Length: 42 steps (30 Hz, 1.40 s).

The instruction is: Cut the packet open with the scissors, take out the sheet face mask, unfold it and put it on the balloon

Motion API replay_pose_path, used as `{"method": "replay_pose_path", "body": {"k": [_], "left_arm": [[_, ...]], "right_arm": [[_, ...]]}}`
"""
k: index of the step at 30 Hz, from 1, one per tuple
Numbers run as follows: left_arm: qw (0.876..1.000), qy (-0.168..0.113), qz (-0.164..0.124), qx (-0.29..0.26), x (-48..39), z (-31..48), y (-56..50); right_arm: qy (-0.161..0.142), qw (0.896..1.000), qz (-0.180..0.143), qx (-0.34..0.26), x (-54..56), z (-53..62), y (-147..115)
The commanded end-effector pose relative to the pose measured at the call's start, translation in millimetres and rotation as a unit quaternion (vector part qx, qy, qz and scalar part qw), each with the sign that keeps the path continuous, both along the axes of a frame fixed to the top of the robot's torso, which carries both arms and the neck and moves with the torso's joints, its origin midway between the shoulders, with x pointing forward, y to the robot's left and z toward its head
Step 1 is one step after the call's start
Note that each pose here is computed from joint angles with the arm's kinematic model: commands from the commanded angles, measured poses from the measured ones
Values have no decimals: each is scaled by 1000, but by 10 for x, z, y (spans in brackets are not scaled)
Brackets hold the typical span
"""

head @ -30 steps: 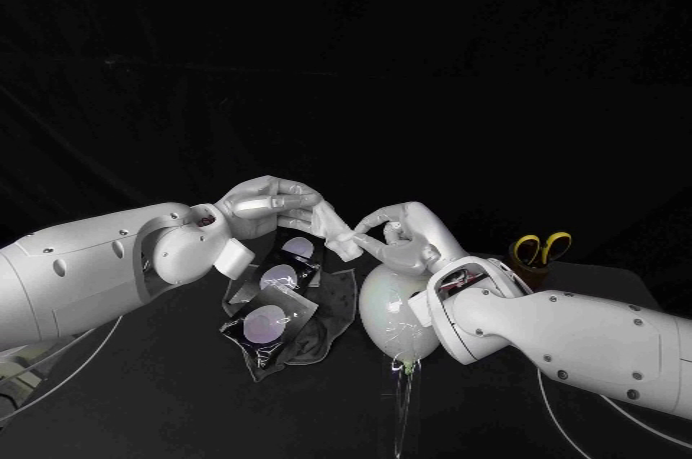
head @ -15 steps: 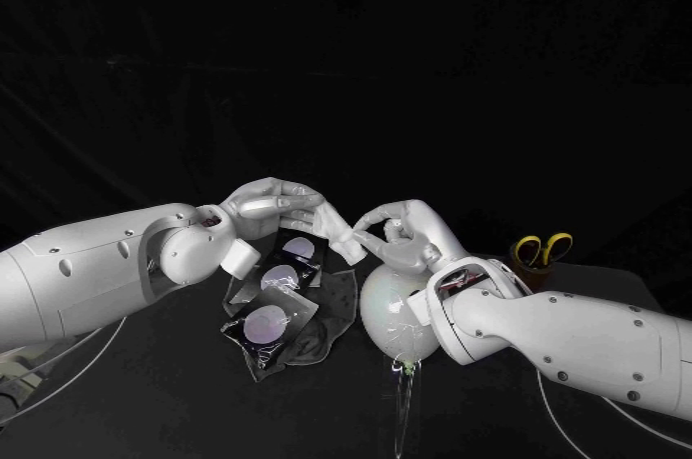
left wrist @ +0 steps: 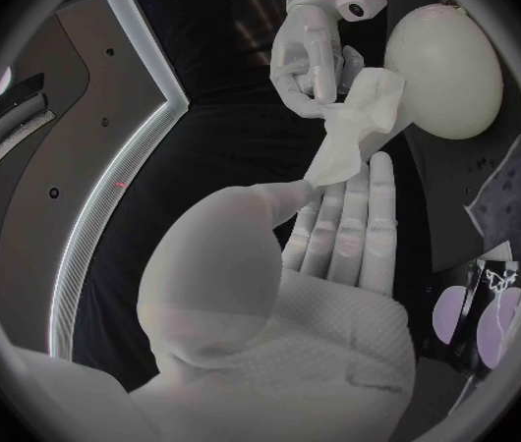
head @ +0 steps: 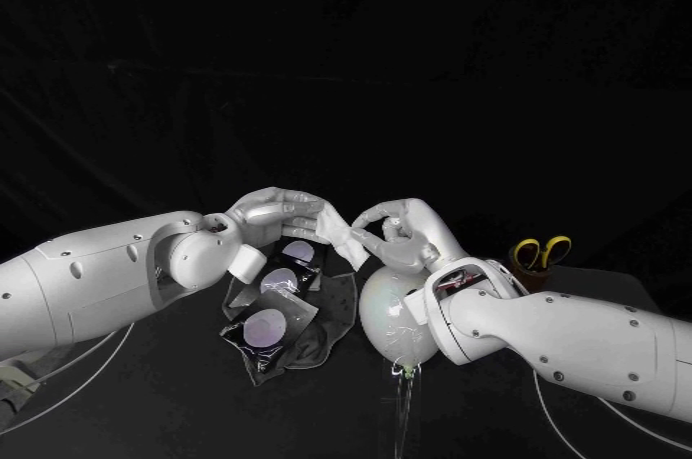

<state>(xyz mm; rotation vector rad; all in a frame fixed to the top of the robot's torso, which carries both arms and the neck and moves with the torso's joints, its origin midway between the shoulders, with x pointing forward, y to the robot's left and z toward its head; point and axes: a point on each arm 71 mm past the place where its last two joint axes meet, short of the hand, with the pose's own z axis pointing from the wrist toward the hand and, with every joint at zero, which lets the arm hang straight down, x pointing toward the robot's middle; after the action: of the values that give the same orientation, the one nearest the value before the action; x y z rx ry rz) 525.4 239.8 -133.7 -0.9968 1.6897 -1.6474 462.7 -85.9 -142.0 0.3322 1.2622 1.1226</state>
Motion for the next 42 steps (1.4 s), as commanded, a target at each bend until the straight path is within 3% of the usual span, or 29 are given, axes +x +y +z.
{"method": "replay_pose_path", "body": {"k": [1,11,26,42], "left_arm": [[999,24,4,-38,0,-18,-57],[997,41,-6,-67,-22,-51,-174],[997,49,15,-51,-2,-85,-110],[999,38,4,-5,-8,-108,-96]], "right_arm": [[-2,1000,6,-1,34,2,41],[2,1000,4,-4,100,-14,88],[-6,1000,-6,0,100,-1,-6],[-13,1000,-12,7,96,24,-40]]}}
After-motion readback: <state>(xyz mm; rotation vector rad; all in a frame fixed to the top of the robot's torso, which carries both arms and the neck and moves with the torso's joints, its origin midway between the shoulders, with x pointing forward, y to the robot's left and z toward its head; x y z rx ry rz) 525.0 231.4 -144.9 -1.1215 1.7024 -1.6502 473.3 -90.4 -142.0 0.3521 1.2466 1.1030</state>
